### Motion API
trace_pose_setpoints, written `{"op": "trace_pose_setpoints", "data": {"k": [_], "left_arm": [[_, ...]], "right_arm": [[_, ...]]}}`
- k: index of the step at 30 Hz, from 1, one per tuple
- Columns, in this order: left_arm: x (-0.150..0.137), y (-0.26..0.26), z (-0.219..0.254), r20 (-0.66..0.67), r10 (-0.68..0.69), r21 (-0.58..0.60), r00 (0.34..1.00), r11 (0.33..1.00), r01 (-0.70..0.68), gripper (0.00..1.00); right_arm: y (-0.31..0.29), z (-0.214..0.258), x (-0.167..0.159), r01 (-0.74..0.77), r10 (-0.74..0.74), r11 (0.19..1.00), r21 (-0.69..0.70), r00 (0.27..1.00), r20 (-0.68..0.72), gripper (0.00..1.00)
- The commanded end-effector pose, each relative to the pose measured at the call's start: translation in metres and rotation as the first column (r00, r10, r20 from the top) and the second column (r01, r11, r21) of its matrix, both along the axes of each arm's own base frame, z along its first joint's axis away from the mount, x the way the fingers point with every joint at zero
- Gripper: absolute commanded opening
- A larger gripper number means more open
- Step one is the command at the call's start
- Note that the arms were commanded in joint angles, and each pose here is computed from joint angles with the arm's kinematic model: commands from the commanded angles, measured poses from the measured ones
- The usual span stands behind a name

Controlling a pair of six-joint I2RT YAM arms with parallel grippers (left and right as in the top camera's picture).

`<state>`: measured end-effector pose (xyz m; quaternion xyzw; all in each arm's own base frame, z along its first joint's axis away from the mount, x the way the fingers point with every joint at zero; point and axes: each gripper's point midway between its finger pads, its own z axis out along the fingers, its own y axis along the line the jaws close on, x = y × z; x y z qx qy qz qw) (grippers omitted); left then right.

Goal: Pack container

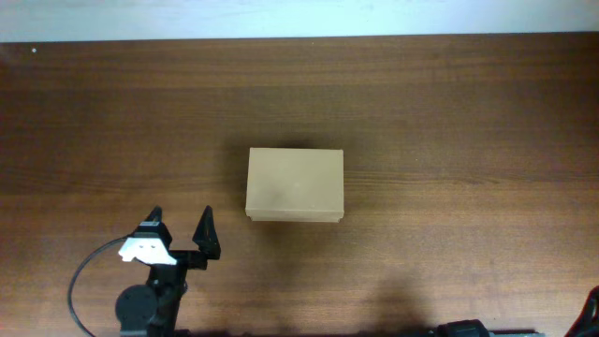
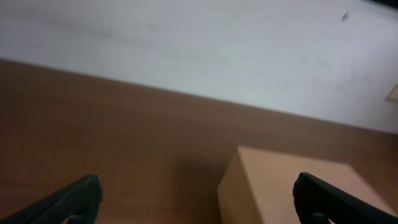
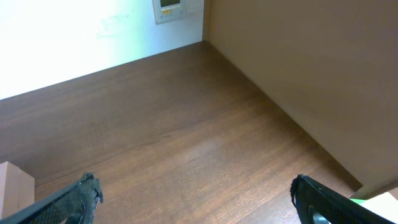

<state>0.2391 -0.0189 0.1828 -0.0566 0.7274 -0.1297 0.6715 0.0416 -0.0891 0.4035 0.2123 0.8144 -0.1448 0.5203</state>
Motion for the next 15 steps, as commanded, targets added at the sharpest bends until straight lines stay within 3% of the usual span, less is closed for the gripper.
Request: {"op": "trace_pose_setpoints", "data": {"k": [1, 15], "left_arm": [[0.0028, 0.003, -0.0241, -0.039, 0.014, 0.031, 0.999, 0.999, -0.012, 0.99], [0.0036, 0.0098, -0.0259, -0.041, 0.053, 0.036, 0.998, 0.998, -0.052, 0.99]], "right_arm": [[0.0005, -0.0024, -0.0015, 0.001, -0.001, 1.0, 0.004, 1.0, -0.005, 0.99], [0.0005, -0.0024, -0.0015, 0.001, -0.001, 1.0, 0.004, 1.0, -0.005, 0.99]]}}
